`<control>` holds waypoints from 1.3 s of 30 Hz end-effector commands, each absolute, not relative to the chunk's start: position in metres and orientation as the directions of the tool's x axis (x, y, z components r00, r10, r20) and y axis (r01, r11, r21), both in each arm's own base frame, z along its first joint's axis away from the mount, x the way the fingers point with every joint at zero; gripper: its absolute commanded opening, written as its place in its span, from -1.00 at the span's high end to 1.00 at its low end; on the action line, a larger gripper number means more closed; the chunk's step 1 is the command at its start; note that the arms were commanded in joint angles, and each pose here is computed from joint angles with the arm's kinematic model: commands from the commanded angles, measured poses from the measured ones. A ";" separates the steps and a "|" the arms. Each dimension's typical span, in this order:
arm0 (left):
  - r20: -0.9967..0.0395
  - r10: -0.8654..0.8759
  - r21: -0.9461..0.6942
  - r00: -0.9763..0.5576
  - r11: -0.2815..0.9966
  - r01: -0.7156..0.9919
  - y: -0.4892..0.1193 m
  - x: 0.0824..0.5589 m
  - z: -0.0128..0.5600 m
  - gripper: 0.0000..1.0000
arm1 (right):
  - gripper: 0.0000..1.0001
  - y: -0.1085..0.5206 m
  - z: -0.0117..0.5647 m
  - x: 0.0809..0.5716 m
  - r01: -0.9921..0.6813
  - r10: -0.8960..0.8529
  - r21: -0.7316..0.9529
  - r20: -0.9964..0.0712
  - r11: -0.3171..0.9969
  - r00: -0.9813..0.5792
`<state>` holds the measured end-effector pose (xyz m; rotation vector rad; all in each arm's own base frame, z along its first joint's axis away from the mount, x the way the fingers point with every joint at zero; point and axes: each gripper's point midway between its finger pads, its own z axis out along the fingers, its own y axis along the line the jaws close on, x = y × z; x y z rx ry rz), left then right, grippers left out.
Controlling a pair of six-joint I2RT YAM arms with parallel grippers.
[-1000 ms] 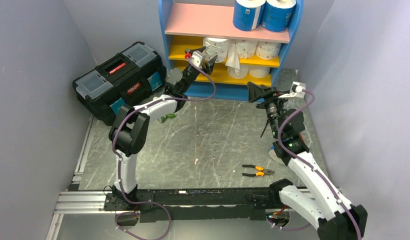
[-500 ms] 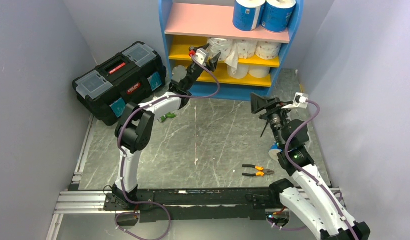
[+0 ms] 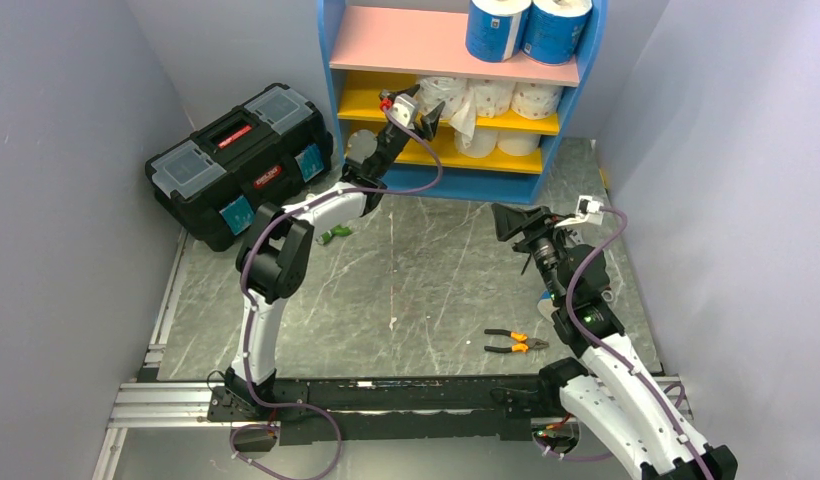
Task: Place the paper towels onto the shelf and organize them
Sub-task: Place the paper towel on the shelf.
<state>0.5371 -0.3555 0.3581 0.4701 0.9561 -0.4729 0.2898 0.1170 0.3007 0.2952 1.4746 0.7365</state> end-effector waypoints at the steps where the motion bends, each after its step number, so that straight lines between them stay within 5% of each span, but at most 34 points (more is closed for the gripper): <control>1: -0.837 -0.204 0.154 0.507 0.802 0.577 -0.361 0.537 0.370 -0.43 | -0.40 0.119 0.304 0.283 -0.292 0.620 0.610 -0.782 0.737 -0.069; 11: -0.845 -0.200 0.144 0.497 0.809 0.571 -0.361 0.544 0.364 -0.48 | -0.40 0.115 0.295 0.280 -0.270 0.603 0.598 -0.794 0.755 -0.073; 22: -0.788 -0.218 0.172 0.576 0.820 0.546 -0.335 0.504 0.402 -0.90 | -0.46 0.098 0.298 0.271 -0.223 0.550 0.544 -0.834 0.809 -0.039; 28: -0.793 -0.240 0.092 0.560 0.862 0.499 -0.295 0.452 0.410 -0.98 | -0.69 0.067 0.289 0.263 -0.069 0.564 0.562 -0.826 0.824 0.005; 31: -0.827 -0.216 0.063 0.519 0.882 0.468 -0.279 0.426 0.404 -0.99 | -0.97 0.054 0.279 0.264 0.047 0.589 0.587 -0.808 0.808 -0.018; 39: -0.975 -0.054 0.046 0.218 0.903 0.427 -0.269 0.360 0.353 -0.98 | -1.00 0.020 0.241 0.254 0.371 0.519 0.430 -0.835 0.823 -0.184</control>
